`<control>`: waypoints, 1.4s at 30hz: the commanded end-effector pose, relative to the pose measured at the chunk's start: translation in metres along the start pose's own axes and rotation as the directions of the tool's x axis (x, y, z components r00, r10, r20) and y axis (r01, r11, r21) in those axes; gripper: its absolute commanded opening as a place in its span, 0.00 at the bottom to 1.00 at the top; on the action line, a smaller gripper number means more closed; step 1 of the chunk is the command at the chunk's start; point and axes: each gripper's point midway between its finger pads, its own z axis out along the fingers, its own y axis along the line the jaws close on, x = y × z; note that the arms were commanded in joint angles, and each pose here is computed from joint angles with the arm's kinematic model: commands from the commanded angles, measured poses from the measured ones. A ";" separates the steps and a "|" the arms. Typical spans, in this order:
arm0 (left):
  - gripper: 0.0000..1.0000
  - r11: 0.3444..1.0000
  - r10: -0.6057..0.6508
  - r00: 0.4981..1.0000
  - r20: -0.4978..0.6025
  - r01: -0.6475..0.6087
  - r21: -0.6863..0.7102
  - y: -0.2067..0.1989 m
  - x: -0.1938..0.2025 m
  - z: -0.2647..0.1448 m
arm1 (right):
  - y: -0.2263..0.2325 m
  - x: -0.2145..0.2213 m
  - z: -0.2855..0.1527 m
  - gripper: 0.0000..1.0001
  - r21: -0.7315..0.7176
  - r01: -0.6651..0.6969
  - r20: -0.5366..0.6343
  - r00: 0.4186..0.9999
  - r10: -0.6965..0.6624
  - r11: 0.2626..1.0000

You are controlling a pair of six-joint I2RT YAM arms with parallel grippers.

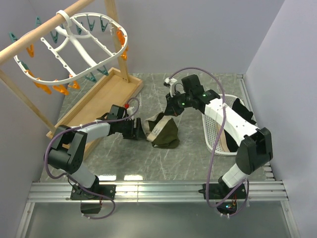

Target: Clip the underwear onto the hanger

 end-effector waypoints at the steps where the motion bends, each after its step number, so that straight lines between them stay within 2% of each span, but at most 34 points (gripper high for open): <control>1: 0.71 1.000 0.008 0.998 0.058 -0.009 0.017 -0.003 -0.018 0.004 | -0.001 0.008 -0.014 0.00 0.032 0.003 -0.037 0.999 -0.002 0.999; 7: 0.67 0.999 -0.027 0.995 0.099 0.024 0.035 -0.005 -0.033 0.012 | 0.003 0.013 -0.021 0.00 0.036 0.014 -0.045 0.999 -0.013 0.999; 9: 0.62 0.999 -0.026 0.991 0.131 0.020 0.048 -0.007 -0.040 0.012 | 0.003 0.014 -0.024 0.00 0.044 0.023 -0.047 0.999 -0.021 0.999; 12: 0.59 0.994 0.026 0.982 0.185 -0.044 0.096 -0.017 -0.046 0.007 | -0.005 0.021 -0.027 0.00 0.070 0.031 -0.067 0.997 -0.027 0.997; 15: 0.62 0.967 0.177 0.957 0.228 -0.213 0.143 -0.033 -0.054 -0.004 | -0.012 0.034 -0.027 0.00 0.082 0.042 -0.107 0.994 -0.033 0.996; 16: 0.64 0.940 0.279 0.933 0.227 -0.313 0.135 -0.034 -0.052 -0.008 | -0.014 0.037 -0.027 0.00 0.086 0.045 -0.114 0.993 -0.035 0.995; 18: 0.68 0.909 0.367 0.901 0.233 -0.401 0.118 -0.035 -0.053 -0.011 | -0.020 0.046 -0.025 0.00 0.100 0.059 -0.141 0.989 -0.044 0.993; 19: 0.68 0.878 0.438 0.865 0.245 -0.470 0.087 -0.032 -0.057 -0.013 | -0.023 0.050 -0.025 0.00 0.106 0.064 -0.150 0.987 -0.048 0.992; 22: 0.67 0.852 0.510 0.828 0.234 -0.524 -0.002 -0.017 -0.069 -0.010 | -0.030 0.060 -0.023 0.00 0.118 0.084 -0.173 0.983 -0.063 0.989; 27: 0.63 0.867 0.486 0.847 0.216 -0.498 0.000 -0.018 -0.090 0.005 | -0.032 0.065 -0.022 0.00 0.118 0.101 -0.174 0.982 -0.079 0.988; 28: 0.63 0.895 0.436 0.880 0.188 -0.446 0.013 -0.016 -0.087 0.015 | -0.032 0.065 -0.022 0.00 0.119 0.100 -0.173 0.982 -0.078 0.988; 30: 0.61 0.908 0.409 0.899 0.159 -0.418 0.027 -0.019 -0.089 0.022 | -0.032 0.065 -0.023 0.00 0.121 0.100 -0.171 0.982 -0.078 0.988; 34: 0.59 0.941 0.333 0.941 0.065 -0.336 0.041 -0.016 -0.072 0.043 | -0.032 0.064 -0.026 0.00 0.129 0.102 -0.165 0.983 -0.080 0.986; 39: 0.65 0.961 0.278 0.960 -0.021 -0.278 -0.004 -0.008 -0.051 0.059 | -0.028 0.062 -0.030 0.00 0.127 0.099 -0.155 0.985 -0.079 0.987; 42: 0.57 0.968 0.249 0.968 -0.040 -0.250 -0.037 0.000 -0.042 0.065 | -0.024 0.060 -0.033 0.00 0.123 0.101 -0.145 0.986 -0.083 0.987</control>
